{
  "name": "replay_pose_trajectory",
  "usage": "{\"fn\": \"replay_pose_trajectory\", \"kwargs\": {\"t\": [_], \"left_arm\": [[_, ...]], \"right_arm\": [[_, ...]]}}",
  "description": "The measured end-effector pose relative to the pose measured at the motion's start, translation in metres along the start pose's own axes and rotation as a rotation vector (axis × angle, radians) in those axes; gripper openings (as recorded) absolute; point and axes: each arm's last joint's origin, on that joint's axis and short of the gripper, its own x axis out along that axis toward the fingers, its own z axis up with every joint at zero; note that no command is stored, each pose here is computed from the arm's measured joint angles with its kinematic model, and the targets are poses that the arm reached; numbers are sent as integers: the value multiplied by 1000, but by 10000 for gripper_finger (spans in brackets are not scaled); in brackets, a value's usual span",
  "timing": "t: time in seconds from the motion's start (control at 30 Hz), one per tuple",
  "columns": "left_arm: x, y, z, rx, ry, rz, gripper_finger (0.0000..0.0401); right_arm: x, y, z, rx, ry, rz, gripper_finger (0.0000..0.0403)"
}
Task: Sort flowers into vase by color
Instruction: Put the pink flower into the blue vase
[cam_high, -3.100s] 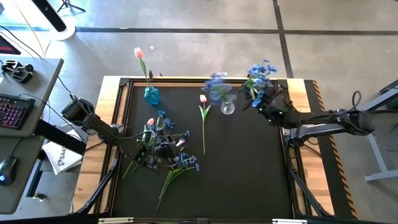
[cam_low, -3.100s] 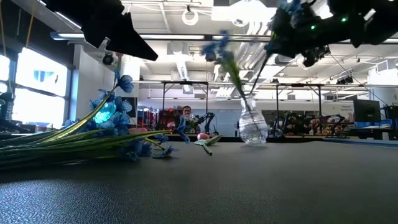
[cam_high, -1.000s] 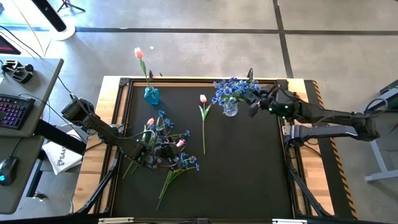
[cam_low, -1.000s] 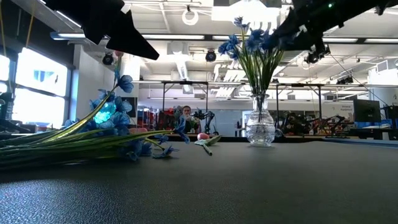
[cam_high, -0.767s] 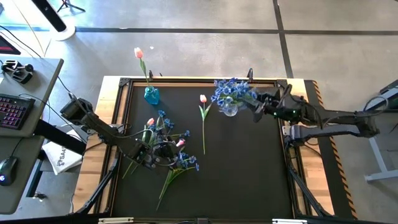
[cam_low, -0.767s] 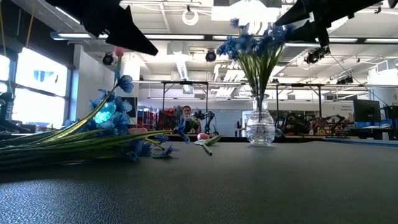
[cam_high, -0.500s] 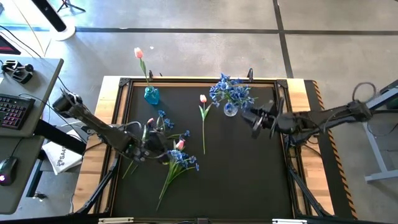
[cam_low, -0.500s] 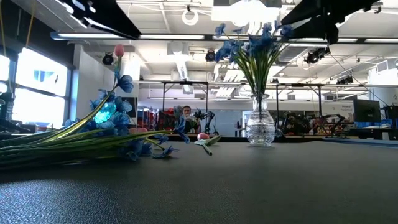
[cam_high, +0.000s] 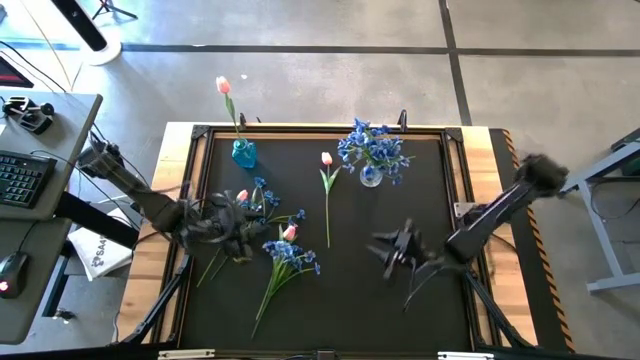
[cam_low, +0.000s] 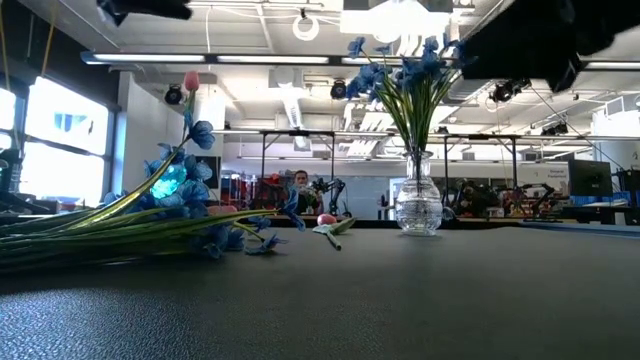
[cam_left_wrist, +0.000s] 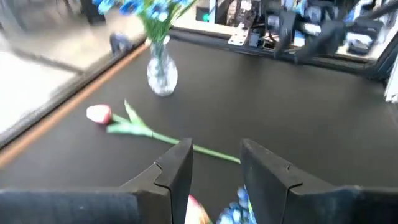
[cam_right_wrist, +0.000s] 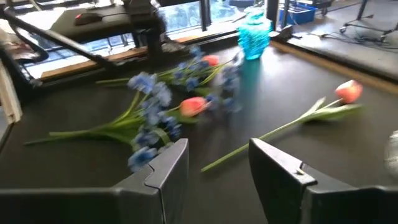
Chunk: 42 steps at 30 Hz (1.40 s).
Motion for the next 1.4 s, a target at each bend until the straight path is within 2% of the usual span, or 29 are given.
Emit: {"fn": "replay_pose_trajectory", "kwargs": {"t": [0.13,0.27,0.4,0.47,0.63,0.83,1.07,1.4], "left_arm": [[35,-23,-6,77,-53,92,113],[84,-22,-18,67,3,176,106],[134,5,-28,17,141,189,108],[157,24,-30,-35,197,157,116],[208,63,-35,-184,235,59,154],[255,84,-32,-228,292,94,188],[292,85,-31,-154,422,258,191],[310,92,-48,-166,578,320,167]], "right_arm": [[20,25,-42,36,-21,32,161],[30,35,-72,67,-37,57,161],[34,36,-86,134,-37,54,161],[35,36,-87,155,-35,53,161],[35,37,-85,139,-44,51,161],[40,34,-82,127,-57,31,161],[46,30,-79,138,-58,13,161],[42,33,-80,139,-53,31,161]]}}
